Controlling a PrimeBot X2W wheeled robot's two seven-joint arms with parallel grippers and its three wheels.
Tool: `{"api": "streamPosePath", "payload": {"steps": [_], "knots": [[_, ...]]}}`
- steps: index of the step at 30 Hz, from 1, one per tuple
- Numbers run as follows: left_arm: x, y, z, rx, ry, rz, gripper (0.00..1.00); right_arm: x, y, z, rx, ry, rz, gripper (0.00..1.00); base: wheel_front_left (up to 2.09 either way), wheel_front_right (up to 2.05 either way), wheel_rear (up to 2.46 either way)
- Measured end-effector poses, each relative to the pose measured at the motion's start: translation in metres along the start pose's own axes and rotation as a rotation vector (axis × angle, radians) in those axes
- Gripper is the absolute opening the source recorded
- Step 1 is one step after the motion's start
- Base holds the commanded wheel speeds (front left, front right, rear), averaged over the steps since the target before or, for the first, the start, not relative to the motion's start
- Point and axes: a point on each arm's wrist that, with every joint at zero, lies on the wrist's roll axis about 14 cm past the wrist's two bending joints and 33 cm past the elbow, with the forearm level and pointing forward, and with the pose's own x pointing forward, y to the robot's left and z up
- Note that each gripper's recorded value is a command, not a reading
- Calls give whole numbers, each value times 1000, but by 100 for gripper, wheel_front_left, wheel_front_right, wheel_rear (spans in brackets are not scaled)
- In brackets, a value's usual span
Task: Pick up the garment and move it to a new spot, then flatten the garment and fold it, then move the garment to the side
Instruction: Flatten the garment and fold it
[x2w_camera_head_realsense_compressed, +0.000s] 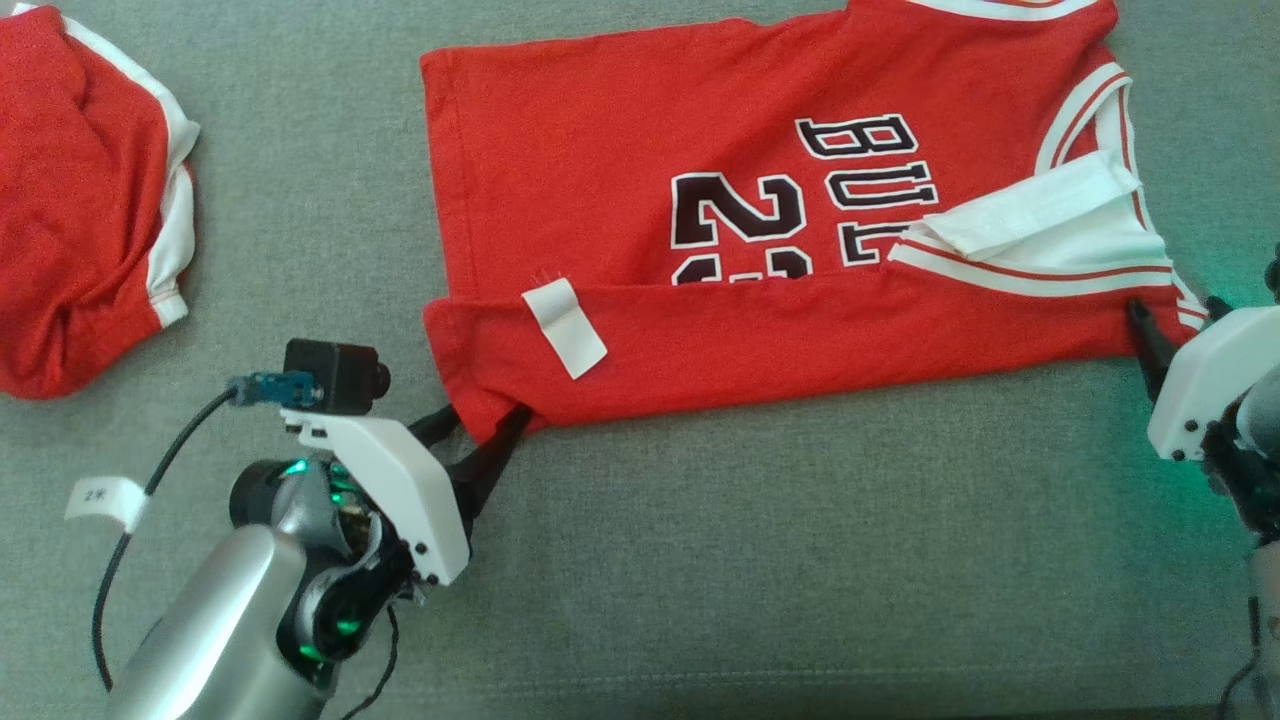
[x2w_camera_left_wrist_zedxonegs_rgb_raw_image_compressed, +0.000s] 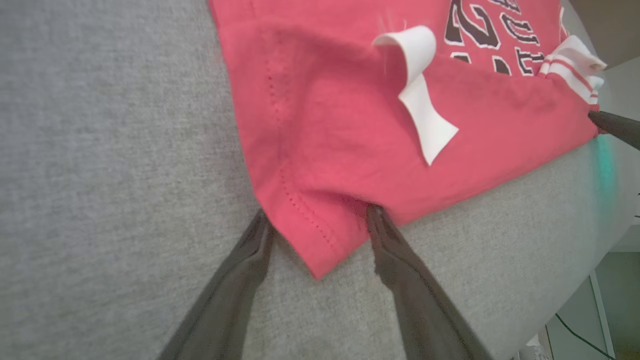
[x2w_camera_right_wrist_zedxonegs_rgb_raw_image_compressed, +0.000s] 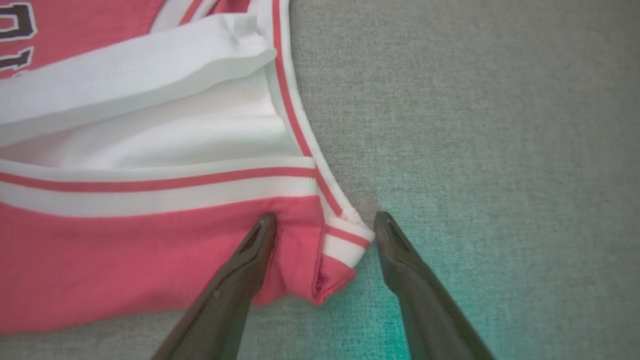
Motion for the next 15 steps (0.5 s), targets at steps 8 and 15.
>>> {"api": "streamPosePath", "payload": {"steps": [8, 15], "knots": [[0, -10, -12, 4, 71, -64, 0, -6, 14, 0, 40, 19, 71, 0, 0, 0, 0], [-25, -9, -7, 36, 99, -94, 0, -34, 5, 12, 59, -7, 101, 0, 0, 0, 0]]}}
